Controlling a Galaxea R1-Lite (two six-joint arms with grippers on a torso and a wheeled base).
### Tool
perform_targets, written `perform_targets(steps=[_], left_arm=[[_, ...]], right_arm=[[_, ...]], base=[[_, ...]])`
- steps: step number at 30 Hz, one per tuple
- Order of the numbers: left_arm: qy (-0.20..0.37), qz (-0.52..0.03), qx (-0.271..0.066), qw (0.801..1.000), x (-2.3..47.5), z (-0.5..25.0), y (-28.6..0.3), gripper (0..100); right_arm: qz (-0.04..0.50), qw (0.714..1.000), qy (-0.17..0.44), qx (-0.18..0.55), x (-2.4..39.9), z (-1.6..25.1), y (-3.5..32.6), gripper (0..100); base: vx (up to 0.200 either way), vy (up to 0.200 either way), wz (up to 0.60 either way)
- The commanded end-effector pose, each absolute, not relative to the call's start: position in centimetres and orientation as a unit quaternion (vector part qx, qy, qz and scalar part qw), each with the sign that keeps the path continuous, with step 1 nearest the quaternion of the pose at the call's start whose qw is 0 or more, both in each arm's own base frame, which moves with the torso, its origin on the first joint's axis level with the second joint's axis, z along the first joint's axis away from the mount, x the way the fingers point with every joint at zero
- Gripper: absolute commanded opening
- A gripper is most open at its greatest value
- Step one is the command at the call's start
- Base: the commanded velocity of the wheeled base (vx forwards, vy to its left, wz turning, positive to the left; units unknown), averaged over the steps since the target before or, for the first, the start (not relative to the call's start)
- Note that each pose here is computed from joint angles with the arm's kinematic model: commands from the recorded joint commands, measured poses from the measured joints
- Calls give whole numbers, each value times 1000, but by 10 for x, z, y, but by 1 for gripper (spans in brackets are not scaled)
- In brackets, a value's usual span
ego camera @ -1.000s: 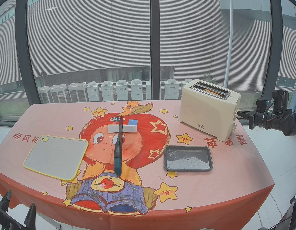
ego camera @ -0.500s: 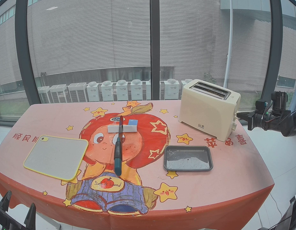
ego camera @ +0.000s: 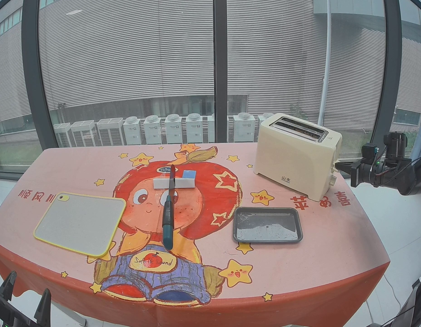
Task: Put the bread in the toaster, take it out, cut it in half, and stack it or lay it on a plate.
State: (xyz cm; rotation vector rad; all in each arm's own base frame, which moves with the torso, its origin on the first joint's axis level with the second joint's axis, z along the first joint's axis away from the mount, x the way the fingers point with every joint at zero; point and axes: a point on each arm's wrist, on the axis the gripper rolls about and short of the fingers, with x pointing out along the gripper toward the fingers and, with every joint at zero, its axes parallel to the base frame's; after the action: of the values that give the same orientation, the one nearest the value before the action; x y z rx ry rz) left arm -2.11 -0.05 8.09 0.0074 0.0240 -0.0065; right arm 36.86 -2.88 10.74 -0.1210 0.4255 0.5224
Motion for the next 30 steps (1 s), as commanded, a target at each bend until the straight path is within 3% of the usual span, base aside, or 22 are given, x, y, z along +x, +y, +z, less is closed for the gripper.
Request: perform_targets(steps=[1, 30], left_arm=[[21, -3, 4, 1000, -20, 76, 0, 100], [21, -3, 4, 1000, -20, 76, 0, 100]], right_arm=[[256, 942, 207, -60, 370, 109, -29, 0], [247, 952, 168, -71, 358, 141, -32, 0]], base=[[0, 0, 0], [0, 0, 0]])
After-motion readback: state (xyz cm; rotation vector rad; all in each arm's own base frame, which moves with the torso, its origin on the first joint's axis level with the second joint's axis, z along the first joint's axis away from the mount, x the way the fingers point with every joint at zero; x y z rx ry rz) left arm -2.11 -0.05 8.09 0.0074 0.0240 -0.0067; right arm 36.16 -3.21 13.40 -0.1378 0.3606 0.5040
